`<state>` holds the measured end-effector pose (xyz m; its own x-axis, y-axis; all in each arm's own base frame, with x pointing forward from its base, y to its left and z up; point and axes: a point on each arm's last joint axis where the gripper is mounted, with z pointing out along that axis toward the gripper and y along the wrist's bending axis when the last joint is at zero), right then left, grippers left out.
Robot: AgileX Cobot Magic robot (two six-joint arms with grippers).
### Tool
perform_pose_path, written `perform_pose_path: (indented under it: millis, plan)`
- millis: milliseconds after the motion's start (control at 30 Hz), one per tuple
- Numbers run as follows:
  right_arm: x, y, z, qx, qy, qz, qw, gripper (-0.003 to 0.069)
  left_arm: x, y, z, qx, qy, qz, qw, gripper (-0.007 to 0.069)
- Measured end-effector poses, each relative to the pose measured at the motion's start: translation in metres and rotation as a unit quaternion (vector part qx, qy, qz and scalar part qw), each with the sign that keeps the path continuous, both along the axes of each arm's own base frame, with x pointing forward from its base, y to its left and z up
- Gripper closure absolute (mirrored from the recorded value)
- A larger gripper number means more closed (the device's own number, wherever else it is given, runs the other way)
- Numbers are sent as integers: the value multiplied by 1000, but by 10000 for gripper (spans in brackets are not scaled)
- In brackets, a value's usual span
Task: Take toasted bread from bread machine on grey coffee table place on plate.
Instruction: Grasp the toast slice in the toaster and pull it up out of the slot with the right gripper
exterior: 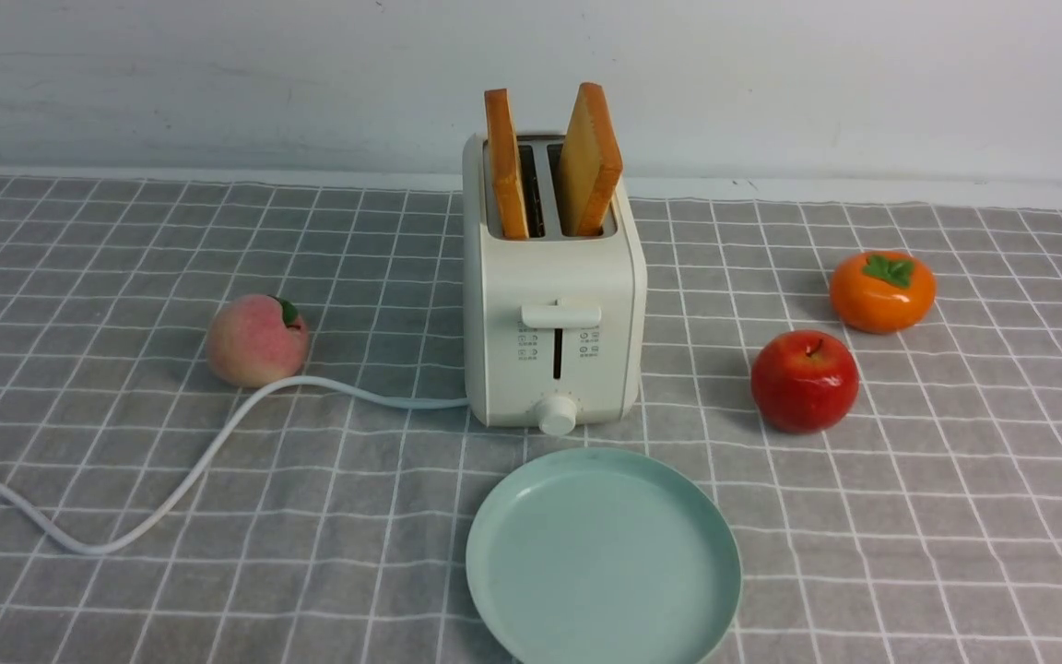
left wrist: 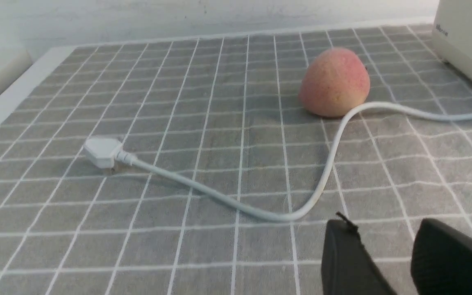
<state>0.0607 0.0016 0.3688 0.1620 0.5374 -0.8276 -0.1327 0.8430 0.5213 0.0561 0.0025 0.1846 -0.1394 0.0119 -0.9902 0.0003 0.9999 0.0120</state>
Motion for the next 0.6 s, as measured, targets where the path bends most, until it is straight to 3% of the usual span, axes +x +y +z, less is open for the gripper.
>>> perform_pose_path:
  millis: [267,600]
  plan:
    - [52,16,12,-22,167,55,984,419,0,-9,26,-3,-141,-49,989,387]
    - [83,25,-8,-50,253,63,964,419,-2,-11,31,7,-174,-61,983,387]
